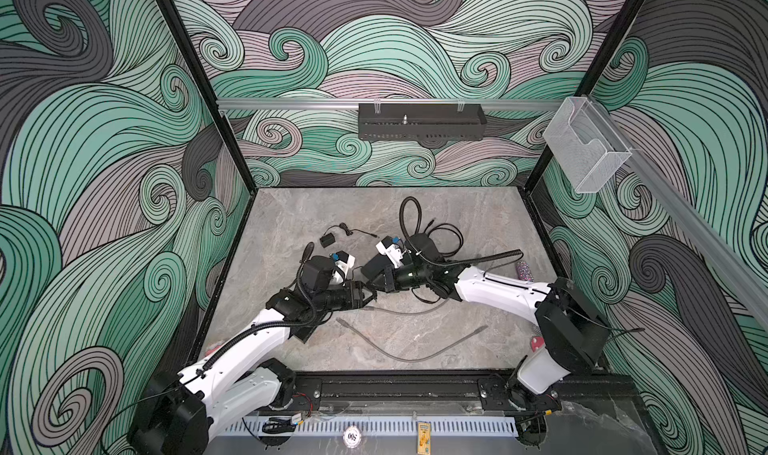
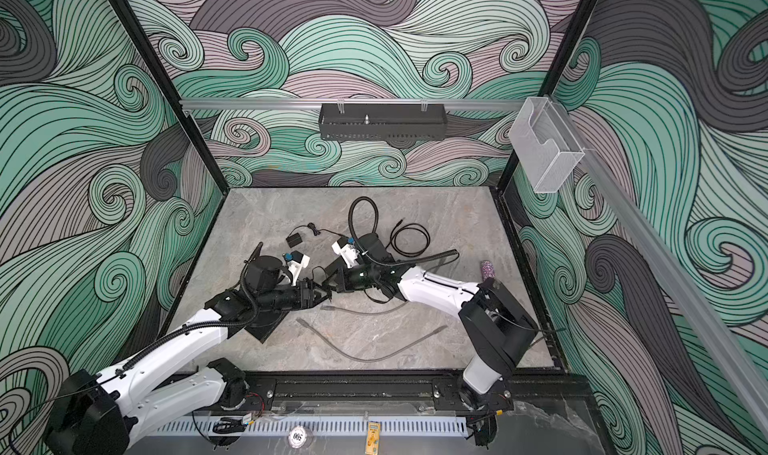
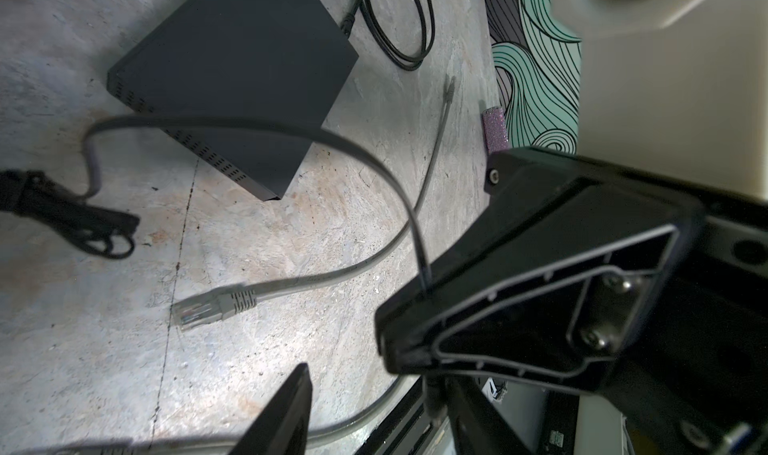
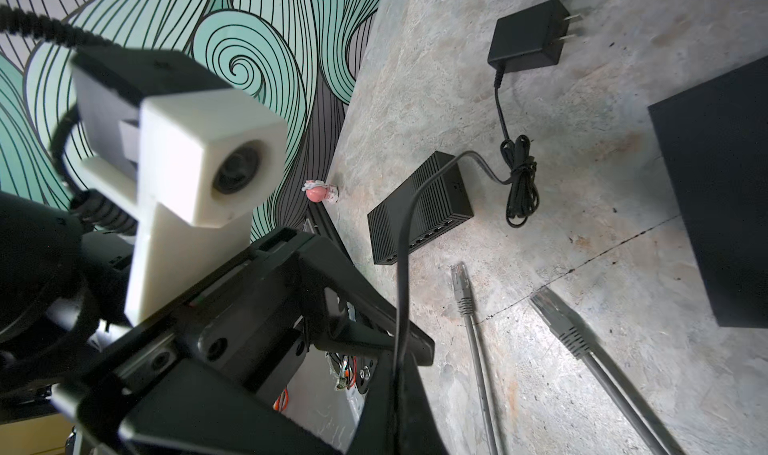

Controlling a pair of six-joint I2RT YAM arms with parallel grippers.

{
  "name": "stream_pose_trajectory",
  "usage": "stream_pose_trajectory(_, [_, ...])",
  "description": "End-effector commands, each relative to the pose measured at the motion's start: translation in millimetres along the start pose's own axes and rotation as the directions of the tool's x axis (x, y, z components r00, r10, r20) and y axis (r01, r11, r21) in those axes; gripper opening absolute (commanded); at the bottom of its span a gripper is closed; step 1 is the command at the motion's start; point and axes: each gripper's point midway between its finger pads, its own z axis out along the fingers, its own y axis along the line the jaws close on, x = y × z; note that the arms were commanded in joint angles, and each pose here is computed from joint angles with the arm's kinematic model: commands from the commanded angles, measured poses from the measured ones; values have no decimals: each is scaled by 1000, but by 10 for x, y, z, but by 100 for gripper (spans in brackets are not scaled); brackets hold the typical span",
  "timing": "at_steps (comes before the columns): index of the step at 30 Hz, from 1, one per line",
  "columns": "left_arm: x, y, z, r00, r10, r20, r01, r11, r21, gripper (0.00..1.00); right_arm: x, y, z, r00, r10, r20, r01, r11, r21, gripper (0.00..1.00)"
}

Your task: Insert the plug into the switch port

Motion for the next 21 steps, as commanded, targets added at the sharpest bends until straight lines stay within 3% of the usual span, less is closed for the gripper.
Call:
stream_pose_trajectory(1, [-16,-59,18,1000,8,7,-8,1000,29,49,-58,49,37,1000,-2,19,2,1000,-12,0])
stream_pose_trajectory(7, [-2,-76,27,1000,2,5,-2,999,40,37,-25,49,38,1000,6,21,-6,1000,-11,0])
stream_pose_trajectory(14, [59,-162,47,1000,11,-12,-10,996,88,36,-40,-2,31,999,20,44,-21,1000,12,0])
stream_pose_trajectory(21, [105,-213,65,999,25,-25,-22,994,107,21,-31,-12,27,998,21,52,-22,1000,19,0])
